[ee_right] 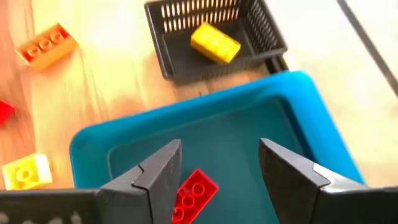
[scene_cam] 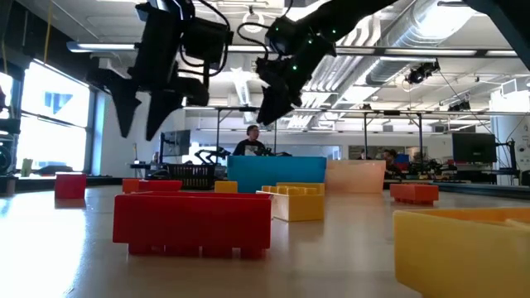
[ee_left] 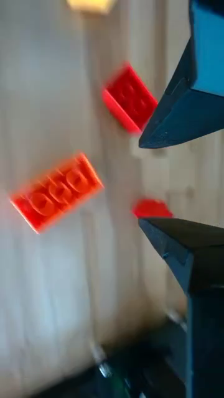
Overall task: Sort & place blocks by color
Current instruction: Put the orange game piece into the orange bin
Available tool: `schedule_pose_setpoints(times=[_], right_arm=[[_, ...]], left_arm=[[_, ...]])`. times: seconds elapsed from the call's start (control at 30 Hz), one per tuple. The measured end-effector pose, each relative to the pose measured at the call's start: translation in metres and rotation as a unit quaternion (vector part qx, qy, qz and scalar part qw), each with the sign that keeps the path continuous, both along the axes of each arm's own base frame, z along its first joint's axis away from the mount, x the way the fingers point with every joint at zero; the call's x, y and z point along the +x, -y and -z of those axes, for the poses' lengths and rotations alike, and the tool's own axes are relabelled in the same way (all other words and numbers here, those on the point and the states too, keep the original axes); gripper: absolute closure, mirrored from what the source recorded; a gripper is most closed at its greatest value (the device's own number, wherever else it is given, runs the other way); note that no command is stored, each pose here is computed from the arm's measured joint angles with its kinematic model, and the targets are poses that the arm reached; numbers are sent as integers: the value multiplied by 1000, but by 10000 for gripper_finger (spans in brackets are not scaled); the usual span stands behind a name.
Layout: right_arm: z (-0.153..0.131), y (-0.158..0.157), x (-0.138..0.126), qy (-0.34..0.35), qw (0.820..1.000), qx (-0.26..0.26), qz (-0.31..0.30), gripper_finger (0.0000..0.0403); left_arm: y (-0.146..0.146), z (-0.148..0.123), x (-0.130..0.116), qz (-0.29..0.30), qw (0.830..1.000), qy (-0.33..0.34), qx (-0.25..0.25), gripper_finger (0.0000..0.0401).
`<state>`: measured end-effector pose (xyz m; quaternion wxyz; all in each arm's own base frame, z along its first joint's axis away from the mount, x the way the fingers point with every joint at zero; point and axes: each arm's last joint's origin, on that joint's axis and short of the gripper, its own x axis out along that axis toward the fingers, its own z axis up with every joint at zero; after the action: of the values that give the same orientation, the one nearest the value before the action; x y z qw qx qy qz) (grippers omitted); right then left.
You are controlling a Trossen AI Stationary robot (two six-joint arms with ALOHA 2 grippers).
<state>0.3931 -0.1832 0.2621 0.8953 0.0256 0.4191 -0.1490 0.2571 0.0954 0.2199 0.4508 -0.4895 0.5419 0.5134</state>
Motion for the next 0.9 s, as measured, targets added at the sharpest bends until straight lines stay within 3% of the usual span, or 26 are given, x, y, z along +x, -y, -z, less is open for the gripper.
schedule_pose_setpoints(times=[0.2, 0.6, 0.9], right_arm=[[-11, 1, 3, 11, 1000, -19, -15, 201], [-10, 1, 1, -6, 998, -41, -46, 201], [-10, 4, 0, -9, 998, -41, -45, 201]], left_arm=[[-5, 1, 9, -36, 996, 29, 72, 223], [1, 2, 9, -137, 979, 9, 151, 223], [18, 28, -4, -237, 959, -30, 150, 223]])
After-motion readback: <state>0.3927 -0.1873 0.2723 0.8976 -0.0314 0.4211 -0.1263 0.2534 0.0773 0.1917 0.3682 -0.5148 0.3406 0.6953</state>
